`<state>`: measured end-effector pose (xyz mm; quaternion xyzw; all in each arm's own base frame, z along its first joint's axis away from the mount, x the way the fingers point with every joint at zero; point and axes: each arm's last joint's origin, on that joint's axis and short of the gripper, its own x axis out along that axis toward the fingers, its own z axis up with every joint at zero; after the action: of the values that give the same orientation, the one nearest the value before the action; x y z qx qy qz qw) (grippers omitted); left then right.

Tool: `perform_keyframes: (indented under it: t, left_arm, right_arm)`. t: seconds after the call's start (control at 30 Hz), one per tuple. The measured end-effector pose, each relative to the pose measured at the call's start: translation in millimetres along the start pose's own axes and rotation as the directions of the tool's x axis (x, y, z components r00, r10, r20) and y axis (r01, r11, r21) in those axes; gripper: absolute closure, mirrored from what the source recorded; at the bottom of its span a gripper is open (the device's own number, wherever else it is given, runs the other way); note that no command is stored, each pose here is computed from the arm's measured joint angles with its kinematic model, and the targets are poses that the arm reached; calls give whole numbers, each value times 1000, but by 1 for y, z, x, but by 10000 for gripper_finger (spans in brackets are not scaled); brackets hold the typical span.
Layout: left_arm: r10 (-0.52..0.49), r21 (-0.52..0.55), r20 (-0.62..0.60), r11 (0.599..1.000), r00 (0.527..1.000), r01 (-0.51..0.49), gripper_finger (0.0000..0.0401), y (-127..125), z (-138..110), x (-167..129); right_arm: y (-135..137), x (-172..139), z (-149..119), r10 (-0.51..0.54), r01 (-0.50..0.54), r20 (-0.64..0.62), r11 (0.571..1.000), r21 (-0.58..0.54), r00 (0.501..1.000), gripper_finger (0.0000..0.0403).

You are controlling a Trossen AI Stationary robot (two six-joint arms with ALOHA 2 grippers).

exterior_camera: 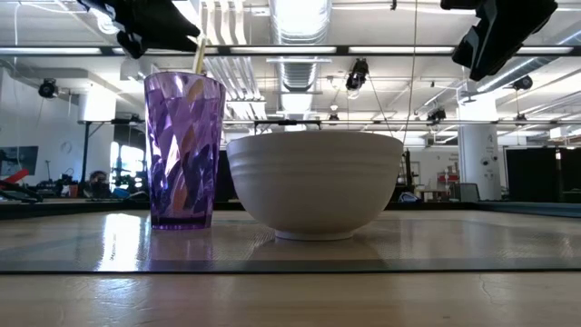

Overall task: Pick & Place Utensil
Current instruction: Put the blue fork into the white bowl

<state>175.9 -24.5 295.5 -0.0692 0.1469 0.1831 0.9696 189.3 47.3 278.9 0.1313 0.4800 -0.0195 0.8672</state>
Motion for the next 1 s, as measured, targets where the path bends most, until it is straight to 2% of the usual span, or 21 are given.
perform_keyframes:
  t: [0.27, 0.63, 1.0]
  left_arm:
    - [37, 34, -44, 999, 998, -36, 220, 3, 22, -14]
    - [26, 21, -17, 999, 1000, -26, 220, 6, 59, -36]
    - [-45, 87, -88, 995, 995, 53, 220, -6, 58, -21]
  right_arm:
    - [0, 0, 0, 0, 0, -2, 1000, -1, 1000, 334]
    - [6, 1, -5, 77, -78, -54, 996, -30, 996, 302]
    - [19, 12, -27, 100, -116, -134, 986, -118, 986, 258]
